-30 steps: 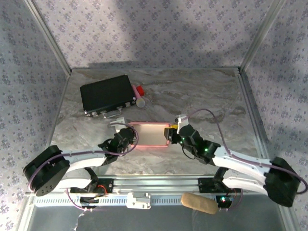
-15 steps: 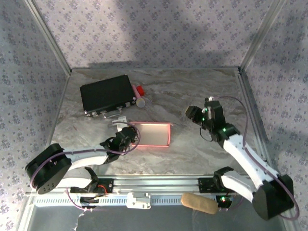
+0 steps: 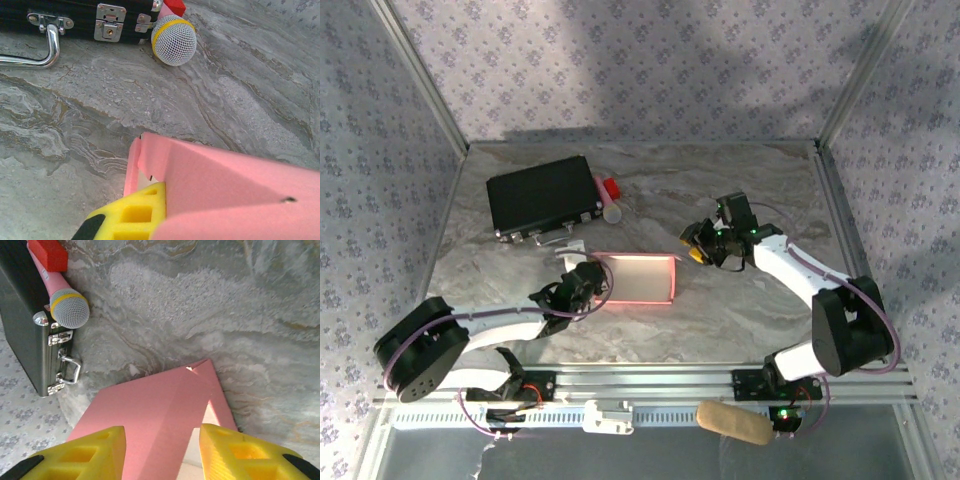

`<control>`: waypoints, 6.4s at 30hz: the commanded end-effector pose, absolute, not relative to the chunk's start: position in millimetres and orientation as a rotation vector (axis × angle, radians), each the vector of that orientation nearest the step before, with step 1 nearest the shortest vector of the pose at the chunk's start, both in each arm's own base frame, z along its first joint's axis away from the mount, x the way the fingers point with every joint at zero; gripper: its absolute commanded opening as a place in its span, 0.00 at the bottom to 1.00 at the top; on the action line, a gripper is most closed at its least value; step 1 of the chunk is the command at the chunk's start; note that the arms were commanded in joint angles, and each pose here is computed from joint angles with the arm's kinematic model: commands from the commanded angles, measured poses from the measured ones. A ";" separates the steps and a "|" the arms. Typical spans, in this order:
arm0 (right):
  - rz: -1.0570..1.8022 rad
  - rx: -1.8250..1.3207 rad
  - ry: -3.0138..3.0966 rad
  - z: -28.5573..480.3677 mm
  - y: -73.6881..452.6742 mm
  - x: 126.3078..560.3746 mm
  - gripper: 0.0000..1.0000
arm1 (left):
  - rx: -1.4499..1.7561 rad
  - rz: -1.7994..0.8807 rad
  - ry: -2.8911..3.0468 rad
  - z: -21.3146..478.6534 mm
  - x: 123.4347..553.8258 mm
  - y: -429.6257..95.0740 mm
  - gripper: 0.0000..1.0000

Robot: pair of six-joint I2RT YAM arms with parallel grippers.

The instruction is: Fold the paper box

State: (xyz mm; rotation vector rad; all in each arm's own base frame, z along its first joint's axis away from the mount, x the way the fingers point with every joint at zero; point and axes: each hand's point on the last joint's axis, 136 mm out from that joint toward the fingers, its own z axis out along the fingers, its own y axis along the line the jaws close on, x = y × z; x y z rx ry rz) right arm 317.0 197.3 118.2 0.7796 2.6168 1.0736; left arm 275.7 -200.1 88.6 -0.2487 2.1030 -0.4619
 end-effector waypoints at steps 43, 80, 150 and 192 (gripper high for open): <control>1.198 0.760 2.712 79.7 240.4 308.3 0.21 | -0.204 -0.598 2.216 59.5 263.9 -230.0 0.00; 0.904 0.593 2.793 59.9 230.3 296.7 0.17 | -0.187 -0.704 2.469 69.6 191.2 -219.6 0.78; 0.710 0.455 2.848 59.5 231.0 299.7 0.15 | -0.084 -0.661 2.702 30.8 240.0 -224.6 0.08; 0.754 0.344 2.868 70.2 226.5 313.3 0.16 | -0.122 -0.691 2.737 72.9 244.2 -215.5 0.52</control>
